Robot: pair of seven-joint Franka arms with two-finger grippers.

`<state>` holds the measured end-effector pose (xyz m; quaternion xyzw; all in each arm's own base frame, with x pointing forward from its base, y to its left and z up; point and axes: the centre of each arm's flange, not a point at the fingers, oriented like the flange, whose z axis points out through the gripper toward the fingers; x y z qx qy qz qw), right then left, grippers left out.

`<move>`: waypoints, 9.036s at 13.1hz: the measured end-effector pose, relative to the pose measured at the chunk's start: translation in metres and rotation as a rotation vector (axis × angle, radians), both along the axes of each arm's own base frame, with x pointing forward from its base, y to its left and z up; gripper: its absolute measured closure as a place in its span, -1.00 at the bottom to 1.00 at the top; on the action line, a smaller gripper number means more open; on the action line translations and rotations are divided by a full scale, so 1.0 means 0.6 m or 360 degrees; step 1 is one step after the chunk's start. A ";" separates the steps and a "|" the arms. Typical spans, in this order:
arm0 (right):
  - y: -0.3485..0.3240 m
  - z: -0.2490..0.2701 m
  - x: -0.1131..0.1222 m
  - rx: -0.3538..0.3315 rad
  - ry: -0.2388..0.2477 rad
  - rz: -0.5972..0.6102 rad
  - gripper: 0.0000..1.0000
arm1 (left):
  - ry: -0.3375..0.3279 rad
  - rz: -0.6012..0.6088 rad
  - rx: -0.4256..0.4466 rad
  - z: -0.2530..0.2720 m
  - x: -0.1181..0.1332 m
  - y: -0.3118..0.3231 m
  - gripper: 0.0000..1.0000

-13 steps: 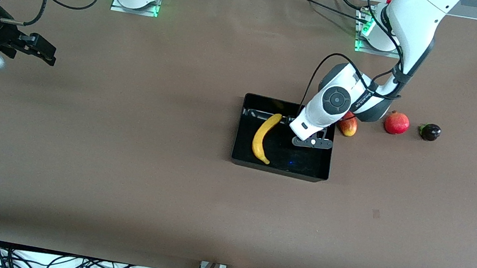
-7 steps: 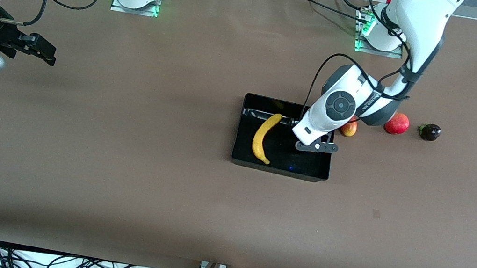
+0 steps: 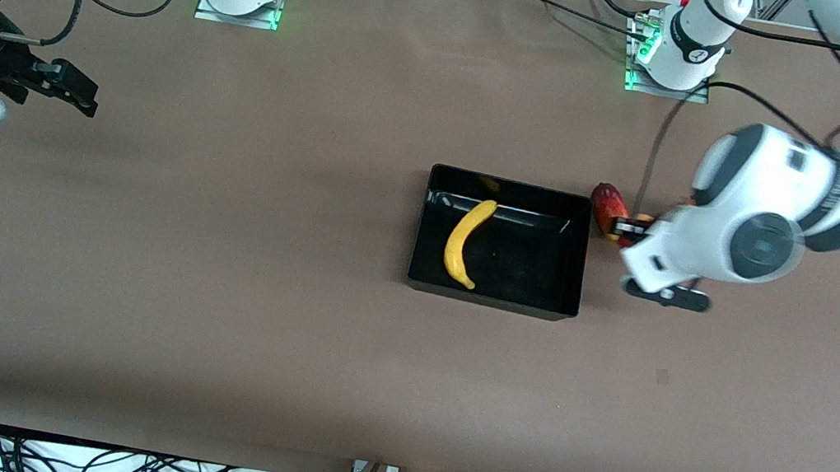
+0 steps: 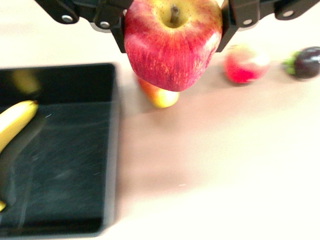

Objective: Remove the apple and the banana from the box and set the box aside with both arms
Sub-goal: 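Lift the apple out of the tray and carry it beside the mango, then lower the apple onto the table and open the left gripper, then move the left gripper into the tray and grasp the yellow banana, then lift the banana up out of the tray with the left gripper, then place the banana on the table while the right gripper reaches the tray, then grasp the tray rim with the right gripper while the left gripper retracts, then drag the tray across the table toward the right arm's base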

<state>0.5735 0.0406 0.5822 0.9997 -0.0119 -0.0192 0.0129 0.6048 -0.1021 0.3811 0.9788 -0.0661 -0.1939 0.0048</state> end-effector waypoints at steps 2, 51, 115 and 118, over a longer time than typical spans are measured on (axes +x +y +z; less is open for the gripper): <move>0.000 0.000 0.000 0.0000 -0.0002 -0.0001 -1.00 | 0.0060 -0.0066 -0.0009 -0.029 0.000 0.158 -0.42; 0.004 0.001 0.000 0.0001 -0.0007 0.0007 -1.00 | -0.0288 0.0255 -0.0124 -0.338 -0.147 -0.504 -1.00; 0.590 -0.409 0.027 0.0023 -0.0052 -0.0036 0.93 | -0.0628 0.0218 -0.0018 0.322 -0.101 0.184 -1.00; 0.431 -0.353 0.072 0.0009 0.0005 0.0109 0.93 | -0.0683 0.0064 0.0097 0.340 -0.113 0.137 -1.00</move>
